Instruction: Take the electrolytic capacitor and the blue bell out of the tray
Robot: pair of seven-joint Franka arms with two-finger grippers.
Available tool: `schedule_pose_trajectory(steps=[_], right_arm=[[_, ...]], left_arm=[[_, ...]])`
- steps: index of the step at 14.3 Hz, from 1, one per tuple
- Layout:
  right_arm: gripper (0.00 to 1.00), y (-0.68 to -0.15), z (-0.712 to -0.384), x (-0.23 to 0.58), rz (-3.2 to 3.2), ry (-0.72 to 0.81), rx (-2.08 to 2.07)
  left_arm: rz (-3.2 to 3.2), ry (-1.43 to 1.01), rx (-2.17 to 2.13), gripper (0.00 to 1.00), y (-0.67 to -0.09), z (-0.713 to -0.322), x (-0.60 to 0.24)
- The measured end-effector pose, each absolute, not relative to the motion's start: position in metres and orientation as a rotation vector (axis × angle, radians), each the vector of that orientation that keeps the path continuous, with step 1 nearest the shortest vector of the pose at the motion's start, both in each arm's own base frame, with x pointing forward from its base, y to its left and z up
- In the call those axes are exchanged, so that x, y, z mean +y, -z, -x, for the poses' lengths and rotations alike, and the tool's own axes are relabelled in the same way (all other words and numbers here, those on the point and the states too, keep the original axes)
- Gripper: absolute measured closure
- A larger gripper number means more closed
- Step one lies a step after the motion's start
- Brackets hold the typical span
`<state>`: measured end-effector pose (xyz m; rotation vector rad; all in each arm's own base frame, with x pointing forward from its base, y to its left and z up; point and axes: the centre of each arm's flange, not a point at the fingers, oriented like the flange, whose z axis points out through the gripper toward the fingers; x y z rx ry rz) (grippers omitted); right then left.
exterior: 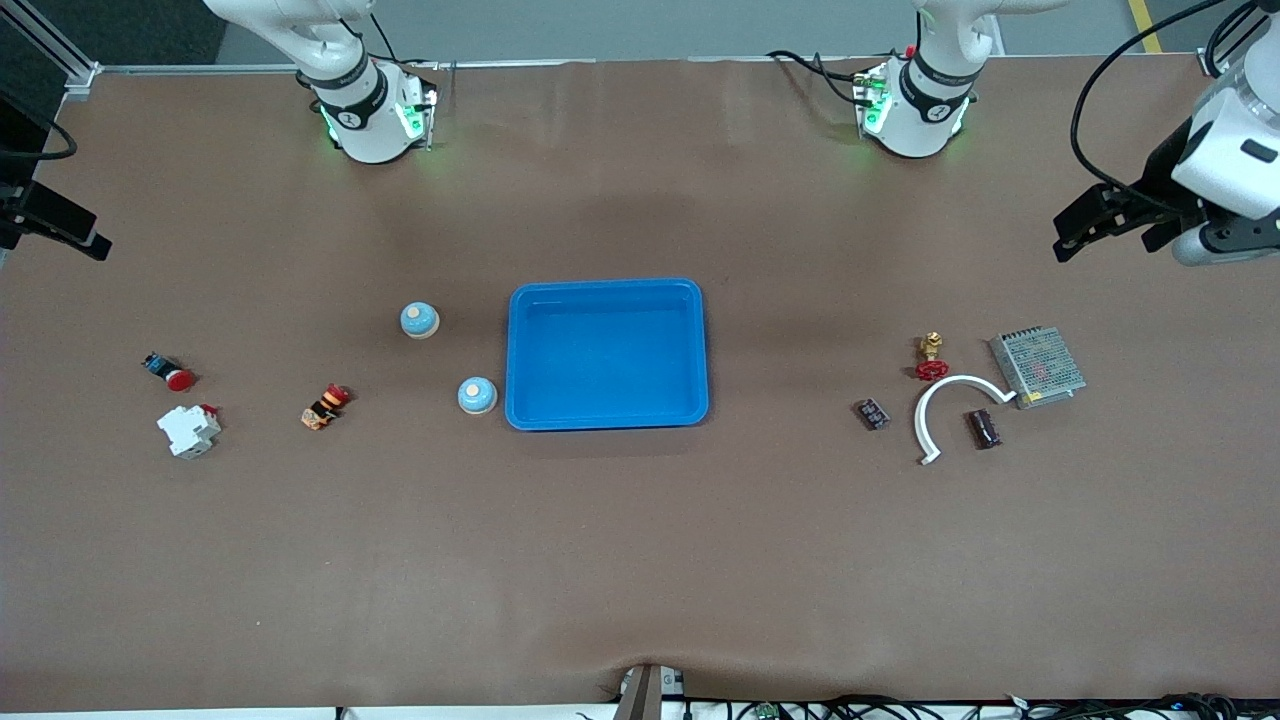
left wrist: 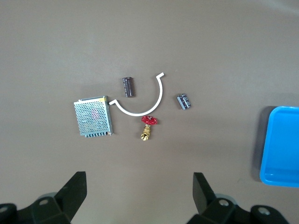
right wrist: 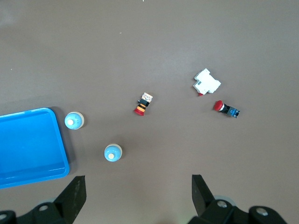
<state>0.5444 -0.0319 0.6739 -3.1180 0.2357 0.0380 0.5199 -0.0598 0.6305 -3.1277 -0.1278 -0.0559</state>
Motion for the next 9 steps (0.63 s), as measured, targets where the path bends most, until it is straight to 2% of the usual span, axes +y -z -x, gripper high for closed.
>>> schedule_pose_trajectory(steps=[9], right_arm=[[0.0, -0.6728, -0.5415, -0.0318, 3.118, -0.075, 0.235]], left_arm=[[3.106, 0.033, -0.08, 0.0, -0.6397, -0.5117, -0.0567]])
